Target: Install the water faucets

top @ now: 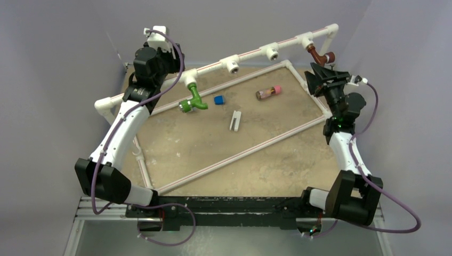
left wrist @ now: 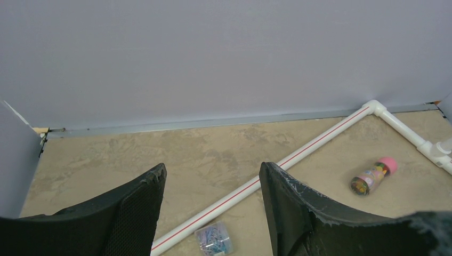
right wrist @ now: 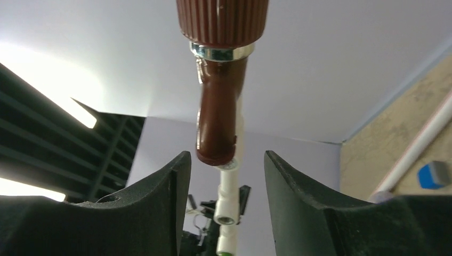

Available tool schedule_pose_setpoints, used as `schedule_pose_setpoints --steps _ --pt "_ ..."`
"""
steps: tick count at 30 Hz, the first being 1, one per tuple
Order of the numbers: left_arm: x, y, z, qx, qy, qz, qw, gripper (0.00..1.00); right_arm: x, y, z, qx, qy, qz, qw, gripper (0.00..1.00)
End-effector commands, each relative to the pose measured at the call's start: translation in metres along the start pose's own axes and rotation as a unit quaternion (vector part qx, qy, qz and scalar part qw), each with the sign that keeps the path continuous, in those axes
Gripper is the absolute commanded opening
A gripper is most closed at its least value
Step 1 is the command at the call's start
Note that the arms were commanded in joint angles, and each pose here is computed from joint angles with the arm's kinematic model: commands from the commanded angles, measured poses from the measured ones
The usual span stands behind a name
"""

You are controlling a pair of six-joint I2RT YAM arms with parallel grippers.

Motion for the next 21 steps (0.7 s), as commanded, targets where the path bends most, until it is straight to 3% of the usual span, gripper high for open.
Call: schedule_pose_setpoints --steps 1,6,13,17,21 --pt "0.002 -0.024 0.01 -0.015 0.016 0.046 0.999 0.64 0.01 -0.001 -0.001 0.093 0.003 0.018 0.996 0.55" --pt "0.002 -0.025 0.01 -0.015 0.018 0.047 0.999 0.64 0.021 0.006 -0.005 0.223 -0.032 0.011 0.974 0.58" --pt "0.002 -0.025 0.01 -0.012 0.02 0.044 0.999 0.64 0.034 0.018 -0.007 0.411 -0.094 -0.006 0.907 0.64" --pt "0.0 -0.026 0.01 -0.008 0.021 0.046 0.999 0.64 0.044 0.026 -0.012 0.506 -0.118 -0.03 0.854 0.64" --pt "-0.001 -0.029 0.01 -0.003 0.019 0.05 0.999 0.64 0.056 0.033 -0.008 0.608 -0.105 -0.071 0.784 0.64"
Point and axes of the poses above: each gripper's point midway between its finger pads, its own x axis back along the fingers, its own z axis along the line the jaws close on, y = z × x, the point moved 7 cm from there along x, back along the fingers, and after that the axes turned 13 degrees about x, right-handed, at the moved point
